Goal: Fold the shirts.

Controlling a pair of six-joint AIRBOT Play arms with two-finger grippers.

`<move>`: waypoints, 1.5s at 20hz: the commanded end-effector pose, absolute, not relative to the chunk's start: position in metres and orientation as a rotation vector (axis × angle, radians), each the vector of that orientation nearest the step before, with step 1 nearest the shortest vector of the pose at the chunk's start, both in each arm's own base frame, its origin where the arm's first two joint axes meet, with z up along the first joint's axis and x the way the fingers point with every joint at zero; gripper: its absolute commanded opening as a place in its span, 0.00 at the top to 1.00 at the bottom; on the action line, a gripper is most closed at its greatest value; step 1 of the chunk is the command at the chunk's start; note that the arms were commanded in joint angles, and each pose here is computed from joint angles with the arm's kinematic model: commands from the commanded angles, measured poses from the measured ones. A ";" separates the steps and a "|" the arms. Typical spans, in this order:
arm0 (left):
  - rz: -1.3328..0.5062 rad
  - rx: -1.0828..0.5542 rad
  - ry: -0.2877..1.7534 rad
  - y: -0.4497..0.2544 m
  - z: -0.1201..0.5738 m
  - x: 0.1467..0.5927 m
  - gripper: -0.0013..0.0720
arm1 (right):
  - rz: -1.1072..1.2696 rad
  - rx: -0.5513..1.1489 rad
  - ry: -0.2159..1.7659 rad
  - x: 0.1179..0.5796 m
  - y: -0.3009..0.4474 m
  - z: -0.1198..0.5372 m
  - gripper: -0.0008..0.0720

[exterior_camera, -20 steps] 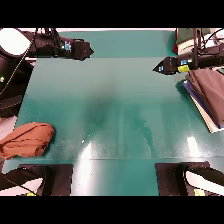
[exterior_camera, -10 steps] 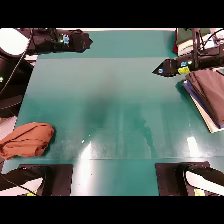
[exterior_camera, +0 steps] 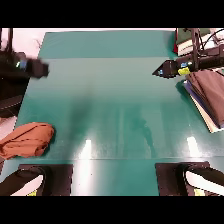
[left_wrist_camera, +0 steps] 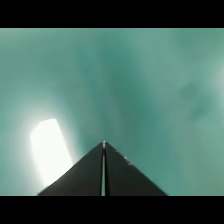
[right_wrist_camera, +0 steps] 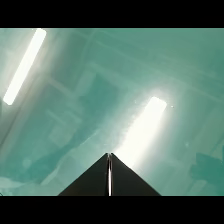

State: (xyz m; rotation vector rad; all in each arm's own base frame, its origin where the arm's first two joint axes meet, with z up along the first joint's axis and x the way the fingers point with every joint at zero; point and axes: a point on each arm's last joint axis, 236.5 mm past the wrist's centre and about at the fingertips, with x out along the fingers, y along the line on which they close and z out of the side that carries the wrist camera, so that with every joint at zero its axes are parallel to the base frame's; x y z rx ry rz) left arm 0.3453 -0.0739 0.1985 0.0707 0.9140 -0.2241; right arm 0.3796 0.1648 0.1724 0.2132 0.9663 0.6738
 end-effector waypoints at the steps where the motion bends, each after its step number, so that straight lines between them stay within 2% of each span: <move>1: 0.083 0.176 1.129 0.010 0.136 0.282 0.94 | 0.676 0.213 0.970 0.379 0.165 0.172 0.96; 2: 0.090 0.191 1.203 0.013 0.107 0.269 0.86 | 0.676 0.213 0.970 0.379 0.165 0.172 0.96; 4: 0.117 0.169 1.307 0.014 0.054 0.253 0.00 | 0.676 0.212 0.971 0.379 0.165 0.172 0.96; 8: 0.170 0.122 1.393 0.017 -0.027 0.229 0.01 | 0.676 0.213 0.971 0.379 0.165 0.172 0.96; 13: 0.219 0.089 1.461 0.020 -0.047 0.208 0.01 | 0.672 0.214 0.962 0.381 0.165 0.173 0.96; 14: 0.234 0.075 1.461 0.020 -0.046 0.208 0.26 | 0.672 0.214 0.961 0.381 0.165 0.173 0.96; 15: 0.234 0.072 1.451 0.020 -0.041 0.211 0.69 | 0.672 0.214 0.961 0.381 0.165 0.173 0.96; 16: 0.233 0.065 1.427 0.019 -0.031 0.218 0.95 | 0.673 0.214 0.957 0.380 0.165 0.175 0.96; 19: 0.189 0.052 1.261 0.012 0.044 0.263 0.95 | 0.664 0.211 0.894 0.377 0.159 0.198 0.96; 23: 0.008 0.047 0.851 -0.035 0.206 0.315 0.95 | 0.659 0.158 0.721 0.375 0.153 0.267 0.96; 27: -0.245 0.060 0.524 -0.109 0.326 0.310 0.95 | 0.664 0.107 0.573 0.373 0.152 0.328 0.96; 30: -0.380 0.110 0.524 -0.163 0.332 0.310 0.95 | 0.673 0.080 0.516 0.373 0.153 0.355 0.96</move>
